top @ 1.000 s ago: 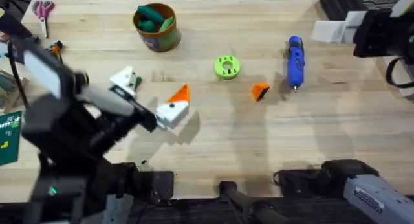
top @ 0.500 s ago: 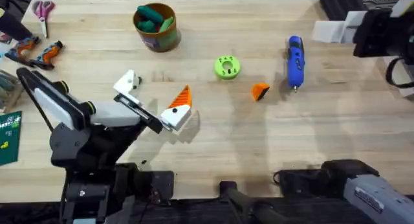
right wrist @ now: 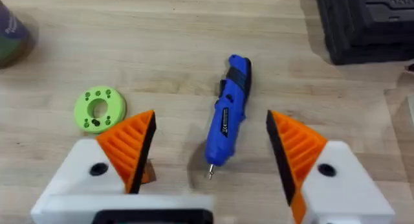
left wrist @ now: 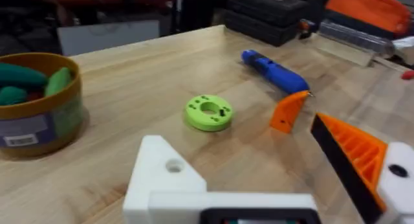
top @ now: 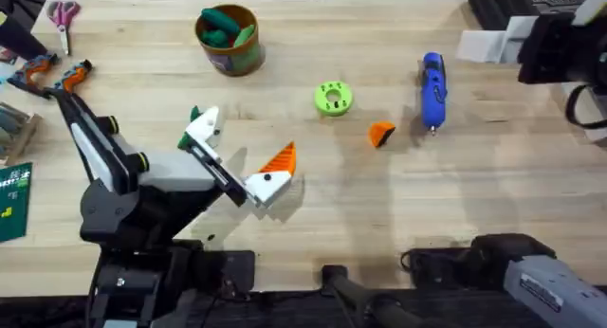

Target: Pick up the gripper from the table and insert it into the empty holder that is missing its gripper. Then pick up a screw, insert it into the mounting hole, and use the screwdriver to tighten it. Finally, clean up the table by picking up the vegetable and placing it into the bucket.

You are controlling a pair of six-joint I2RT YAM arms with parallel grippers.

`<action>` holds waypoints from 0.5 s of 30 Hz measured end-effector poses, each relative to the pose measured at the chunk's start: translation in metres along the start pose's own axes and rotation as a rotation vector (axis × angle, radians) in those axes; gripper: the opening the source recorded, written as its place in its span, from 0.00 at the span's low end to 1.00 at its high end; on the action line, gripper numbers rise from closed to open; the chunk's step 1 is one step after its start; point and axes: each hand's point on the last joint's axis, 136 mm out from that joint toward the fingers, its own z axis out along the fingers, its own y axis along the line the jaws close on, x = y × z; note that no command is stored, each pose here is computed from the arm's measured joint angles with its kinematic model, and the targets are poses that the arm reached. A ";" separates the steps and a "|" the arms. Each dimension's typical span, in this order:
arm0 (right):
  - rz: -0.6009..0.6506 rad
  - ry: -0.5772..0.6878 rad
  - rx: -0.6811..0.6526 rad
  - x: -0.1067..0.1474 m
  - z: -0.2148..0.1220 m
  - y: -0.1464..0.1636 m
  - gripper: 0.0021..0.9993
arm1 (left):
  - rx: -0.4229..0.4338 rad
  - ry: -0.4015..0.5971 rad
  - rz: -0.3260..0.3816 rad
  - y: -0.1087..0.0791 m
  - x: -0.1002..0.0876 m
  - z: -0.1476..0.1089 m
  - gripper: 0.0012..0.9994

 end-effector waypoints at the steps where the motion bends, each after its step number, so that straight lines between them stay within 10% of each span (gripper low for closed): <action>1: 0.000 0.000 0.000 0.000 0.000 0.000 0.99 | 0.013 0.002 -0.001 -0.002 0.000 0.000 0.99; 15: 0.000 0.000 0.000 0.000 0.000 0.000 0.99 | 0.073 0.012 -0.011 -0.011 0.002 -0.002 0.99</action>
